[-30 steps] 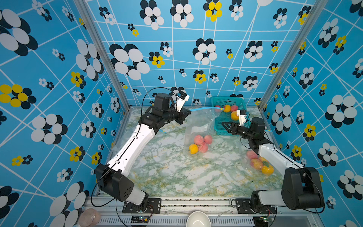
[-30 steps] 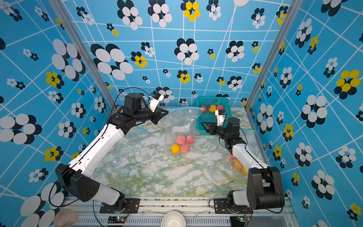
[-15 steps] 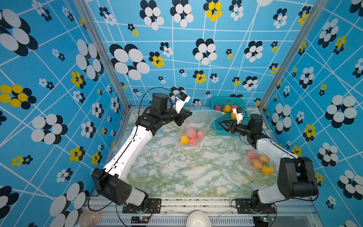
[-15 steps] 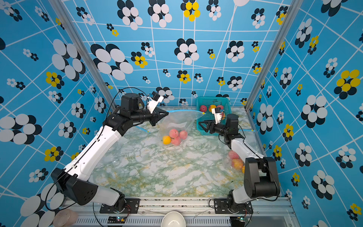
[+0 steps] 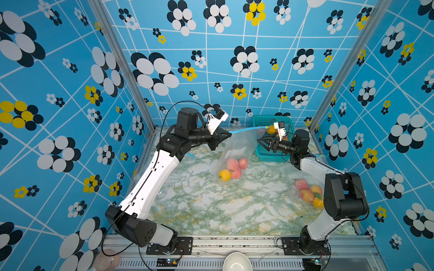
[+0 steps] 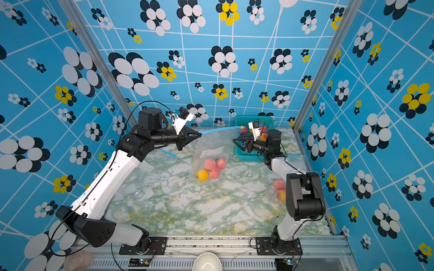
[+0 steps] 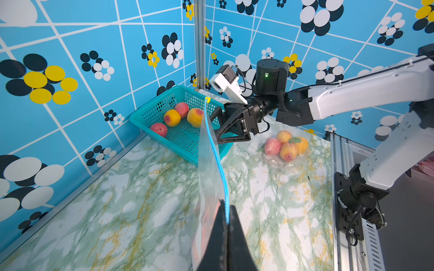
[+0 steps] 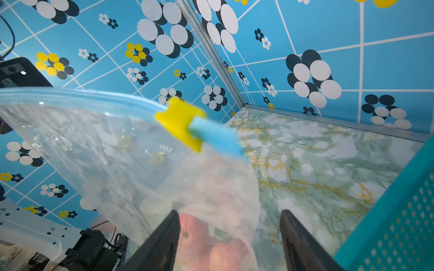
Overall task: Place the peach in a zip-top bag and seal the zipper
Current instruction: Pick up the zipper food storage bag at the center of the board.
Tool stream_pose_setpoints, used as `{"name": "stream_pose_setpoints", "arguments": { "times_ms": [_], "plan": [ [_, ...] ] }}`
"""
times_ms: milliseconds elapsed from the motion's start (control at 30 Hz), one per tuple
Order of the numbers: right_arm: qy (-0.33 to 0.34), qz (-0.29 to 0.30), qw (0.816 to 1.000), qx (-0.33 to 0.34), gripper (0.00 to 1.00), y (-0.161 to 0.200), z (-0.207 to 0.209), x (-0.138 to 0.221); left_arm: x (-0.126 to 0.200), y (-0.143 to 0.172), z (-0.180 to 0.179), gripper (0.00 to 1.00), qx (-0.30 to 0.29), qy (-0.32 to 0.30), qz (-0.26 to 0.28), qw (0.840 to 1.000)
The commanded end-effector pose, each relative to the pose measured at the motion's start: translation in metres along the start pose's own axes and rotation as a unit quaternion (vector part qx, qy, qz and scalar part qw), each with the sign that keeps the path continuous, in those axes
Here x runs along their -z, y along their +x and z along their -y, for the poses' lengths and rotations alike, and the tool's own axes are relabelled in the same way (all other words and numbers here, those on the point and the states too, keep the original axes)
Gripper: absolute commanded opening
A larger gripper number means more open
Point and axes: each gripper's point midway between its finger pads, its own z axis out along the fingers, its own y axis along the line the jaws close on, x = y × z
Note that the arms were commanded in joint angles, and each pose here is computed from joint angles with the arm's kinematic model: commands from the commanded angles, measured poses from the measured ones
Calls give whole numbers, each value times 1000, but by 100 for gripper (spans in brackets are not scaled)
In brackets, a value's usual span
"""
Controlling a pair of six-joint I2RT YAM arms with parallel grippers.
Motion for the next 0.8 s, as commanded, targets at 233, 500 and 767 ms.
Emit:
{"name": "stream_pose_setpoints", "arguments": {
  "times_ms": [233, 500, 767],
  "plan": [
    [-130, -24, 990, 40, 68, -4, -70, -20, 15, -29, 16, 0, -28, 34, 23, 999],
    [-104, -5, 994, 44, 26, -21, -86, -15, 24, -31, 5, 0, -26, 12, 29, 999],
    [-30, -11, 999, 29, 8, -25, -96, 4, 30, -32, -6, 0, -11, -19, 47, 999]
  ]
}}
